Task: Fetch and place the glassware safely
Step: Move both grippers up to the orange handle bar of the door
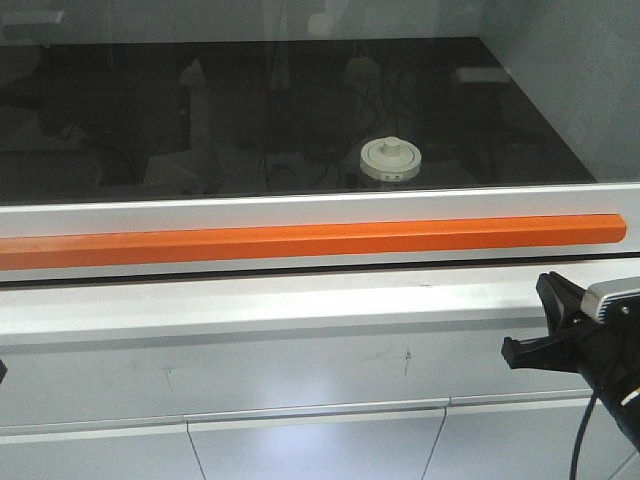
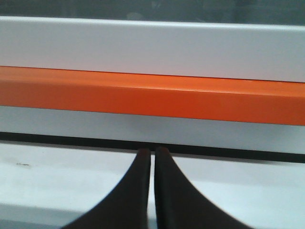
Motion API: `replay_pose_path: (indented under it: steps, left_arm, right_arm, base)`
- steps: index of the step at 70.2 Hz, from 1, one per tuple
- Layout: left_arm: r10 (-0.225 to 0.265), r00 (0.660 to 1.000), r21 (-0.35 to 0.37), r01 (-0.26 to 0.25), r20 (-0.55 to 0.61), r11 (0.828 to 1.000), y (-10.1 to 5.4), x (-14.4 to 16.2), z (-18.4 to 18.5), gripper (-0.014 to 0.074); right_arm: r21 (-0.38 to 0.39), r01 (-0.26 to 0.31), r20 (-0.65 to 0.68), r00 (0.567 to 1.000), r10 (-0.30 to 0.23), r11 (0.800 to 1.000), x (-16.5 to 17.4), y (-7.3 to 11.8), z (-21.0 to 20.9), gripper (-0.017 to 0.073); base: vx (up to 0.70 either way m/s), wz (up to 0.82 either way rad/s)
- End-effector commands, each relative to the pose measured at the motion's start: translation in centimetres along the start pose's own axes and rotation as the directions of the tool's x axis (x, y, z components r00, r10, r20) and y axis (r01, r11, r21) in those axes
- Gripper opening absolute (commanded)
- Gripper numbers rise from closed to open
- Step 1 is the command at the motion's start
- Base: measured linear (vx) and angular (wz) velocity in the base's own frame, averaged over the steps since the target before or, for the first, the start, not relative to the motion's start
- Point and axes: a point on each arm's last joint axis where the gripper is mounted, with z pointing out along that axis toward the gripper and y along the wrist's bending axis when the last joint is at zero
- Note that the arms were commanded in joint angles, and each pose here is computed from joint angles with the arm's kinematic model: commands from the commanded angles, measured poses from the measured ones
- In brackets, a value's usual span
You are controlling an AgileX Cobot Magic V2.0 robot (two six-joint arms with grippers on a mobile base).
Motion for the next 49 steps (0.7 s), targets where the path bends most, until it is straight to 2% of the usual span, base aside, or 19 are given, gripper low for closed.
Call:
replay_pose_path:
  steps: [1,20,37,49]
  left_arm:
    - [-0.014,0.993,-0.004,0.015,0.116,1.000,0.1,-1.7,0.1,-0.0007]
    - [-0.014,0.993,-0.004,0.015,0.121,1.000,0.1,-1.7,0.1,-0.0007]
    - [-0.013,0.993,-0.004,0.014,0.121,1.000,0.1,-1.7,0.1,-0.0007]
    - [-0.012,0.993,-0.004,0.013,0.121,1.000,0.1,-1.7,0.1,-0.0007]
  right_arm:
    - [-0.006,0.014,0.167,0.986,-0.013,1.000,-1.5,0.1,0.7,-0.0001]
    - [-0.010,0.002,0.166,0.986,-0.001,1.000,-0.2,0.1,1.6,-0.0001]
    - [-0.011,0.009,0.191,0.982,-0.007,1.000,-0.8,0.1,3.3,-0.0001]
    - [-0.010,0.010,0.162,0.987,-0.008,1.000,-0.7,0.0,4.9,-0.0001]
  base:
    - [0.00,0.00]
    - [0.00,0.00]
    - [0.00,0.00]
    - [0.00,0.00]
